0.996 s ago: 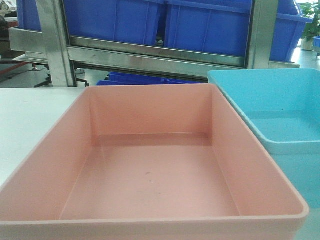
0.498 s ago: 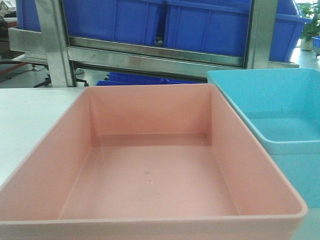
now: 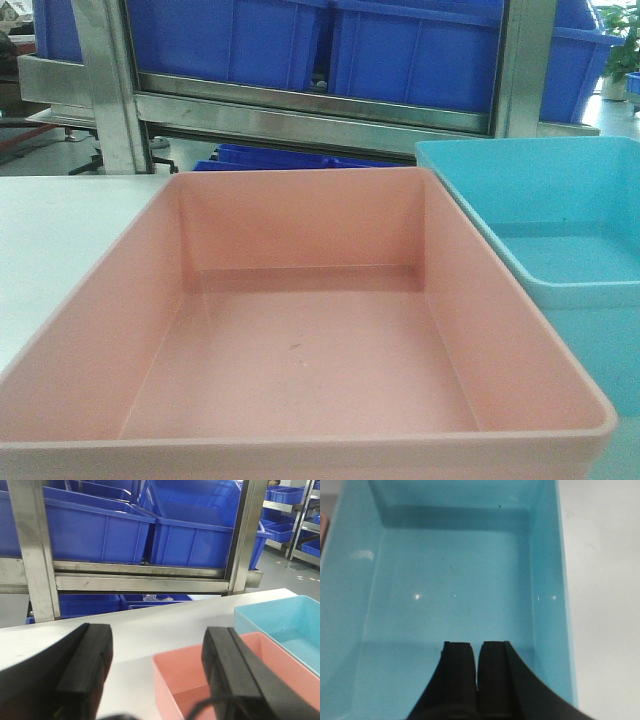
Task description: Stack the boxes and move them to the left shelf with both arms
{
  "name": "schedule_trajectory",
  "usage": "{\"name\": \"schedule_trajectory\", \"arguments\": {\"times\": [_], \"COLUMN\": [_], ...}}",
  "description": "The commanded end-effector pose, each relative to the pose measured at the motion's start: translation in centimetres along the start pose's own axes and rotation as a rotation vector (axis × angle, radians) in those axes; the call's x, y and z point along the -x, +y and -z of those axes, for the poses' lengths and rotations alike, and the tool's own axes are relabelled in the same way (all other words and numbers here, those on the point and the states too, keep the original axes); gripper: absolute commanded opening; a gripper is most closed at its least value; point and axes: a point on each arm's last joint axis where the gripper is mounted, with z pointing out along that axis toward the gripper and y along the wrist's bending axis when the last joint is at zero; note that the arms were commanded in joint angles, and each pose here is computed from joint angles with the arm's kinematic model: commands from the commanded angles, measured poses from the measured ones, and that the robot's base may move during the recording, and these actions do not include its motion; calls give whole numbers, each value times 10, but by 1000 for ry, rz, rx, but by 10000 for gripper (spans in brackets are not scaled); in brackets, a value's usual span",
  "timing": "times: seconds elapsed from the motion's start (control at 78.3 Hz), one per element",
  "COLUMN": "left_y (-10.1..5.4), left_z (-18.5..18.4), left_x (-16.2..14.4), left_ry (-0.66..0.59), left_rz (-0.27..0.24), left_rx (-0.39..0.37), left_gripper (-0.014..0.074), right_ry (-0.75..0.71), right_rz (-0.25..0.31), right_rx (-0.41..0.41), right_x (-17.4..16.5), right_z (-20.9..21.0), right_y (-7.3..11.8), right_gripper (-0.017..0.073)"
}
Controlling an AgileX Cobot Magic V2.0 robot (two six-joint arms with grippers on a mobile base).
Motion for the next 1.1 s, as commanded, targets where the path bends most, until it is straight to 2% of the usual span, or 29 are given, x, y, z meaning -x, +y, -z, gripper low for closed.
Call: {"name": "schedule_trajectory", "arguments": {"times": [0.0,0.077,0.166,0.23,0.281,0.523,0.702,0.843,0.97,1.085], "left_y": [2,2,2,2,2,2,2,2,2,2], "left_z": [0,0,0,0,0,0,0,0,0,0], "left_x": [15,15,15,15,15,15,15,15,15,15], "left_ry": [-93,-93,-93,-93,-93,-93,-93,-93,-93,-93], "left_rz": [4,4,4,4,4,4,4,4,4,4], "left_rx": [24,24,24,24,24,24,24,24,24,24], "left_gripper": [314,314,314,314,314,314,314,314,314,314], "right_ry": [-6,64,143,184,212,320,402,449,466,468], "right_rz": [-5,2,13,0,-7,12,58,55,53,53], "right_rx": [-31,-56,-76,-89,-98,-92,-38,-21,-18,-17], "right_x": [24,34,45,53,61,87,77,66,63,65], "right_z": [-1,-11,-27,-37,-46,-101,-147,-169,-176,-174], "right_y": [-11,-22,-36,-46,-55,-77,-80,-82,-82,-83], "right_gripper": [88,187,361,437,464,463,428,392,311,132]}}
